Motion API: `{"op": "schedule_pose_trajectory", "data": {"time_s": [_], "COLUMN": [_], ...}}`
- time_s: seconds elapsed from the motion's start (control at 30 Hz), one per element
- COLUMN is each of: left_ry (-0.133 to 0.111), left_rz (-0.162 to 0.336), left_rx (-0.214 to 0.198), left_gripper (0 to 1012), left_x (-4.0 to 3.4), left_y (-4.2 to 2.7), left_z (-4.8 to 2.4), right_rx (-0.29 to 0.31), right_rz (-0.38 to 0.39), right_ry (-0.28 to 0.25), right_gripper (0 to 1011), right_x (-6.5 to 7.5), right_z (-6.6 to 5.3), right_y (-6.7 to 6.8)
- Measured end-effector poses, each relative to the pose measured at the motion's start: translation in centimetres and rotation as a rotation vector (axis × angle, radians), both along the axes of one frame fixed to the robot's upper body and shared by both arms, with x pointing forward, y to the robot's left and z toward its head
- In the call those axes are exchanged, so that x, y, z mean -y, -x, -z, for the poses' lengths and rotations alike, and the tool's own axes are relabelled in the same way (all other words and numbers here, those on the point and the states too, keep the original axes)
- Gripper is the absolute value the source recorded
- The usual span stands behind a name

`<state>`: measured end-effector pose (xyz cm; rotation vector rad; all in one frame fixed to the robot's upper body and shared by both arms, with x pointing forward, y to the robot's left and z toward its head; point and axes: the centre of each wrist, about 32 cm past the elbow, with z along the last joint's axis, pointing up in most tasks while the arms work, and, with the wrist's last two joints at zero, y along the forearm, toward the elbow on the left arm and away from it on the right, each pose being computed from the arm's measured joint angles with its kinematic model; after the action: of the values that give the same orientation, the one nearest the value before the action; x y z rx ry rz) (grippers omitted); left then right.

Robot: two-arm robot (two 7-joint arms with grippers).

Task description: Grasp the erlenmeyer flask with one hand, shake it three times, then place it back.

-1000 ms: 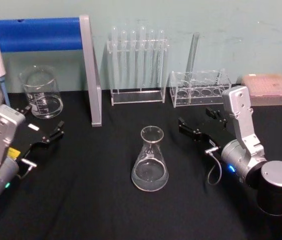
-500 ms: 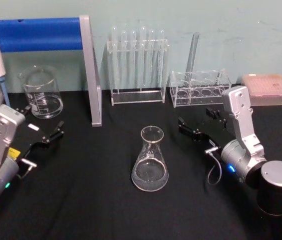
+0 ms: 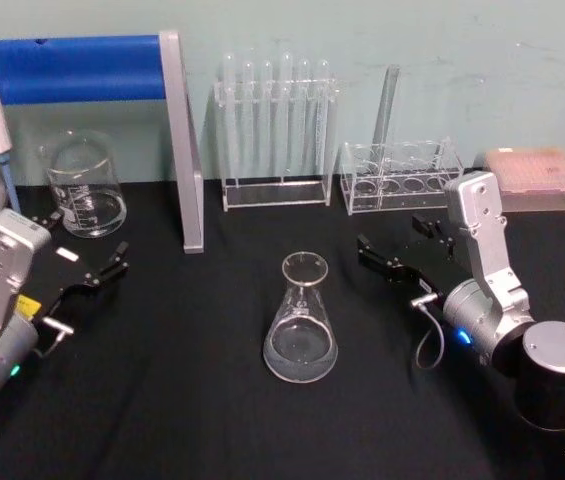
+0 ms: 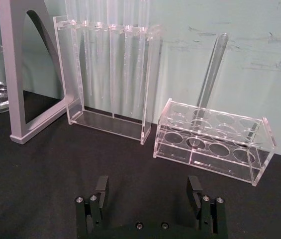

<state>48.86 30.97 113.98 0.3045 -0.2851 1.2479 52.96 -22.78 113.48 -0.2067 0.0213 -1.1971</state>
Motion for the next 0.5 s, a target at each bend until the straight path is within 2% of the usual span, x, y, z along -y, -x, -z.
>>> {"op": "schedule_pose_trajectory", "data": {"time_s": [0.5], "left_ry": [0.0], "left_rz": [0.0], "left_rx": [0.0], "left_gripper": [1001], "left_x": [0.0], "left_y": [0.0], "left_z": [0.0], "right_rx": [0.0], "right_rz": [0.0], "right_ry": [0.0], "right_gripper": [1000], "right_x": [0.0], "right_z": [0.0], "right_y": [0.0]}}
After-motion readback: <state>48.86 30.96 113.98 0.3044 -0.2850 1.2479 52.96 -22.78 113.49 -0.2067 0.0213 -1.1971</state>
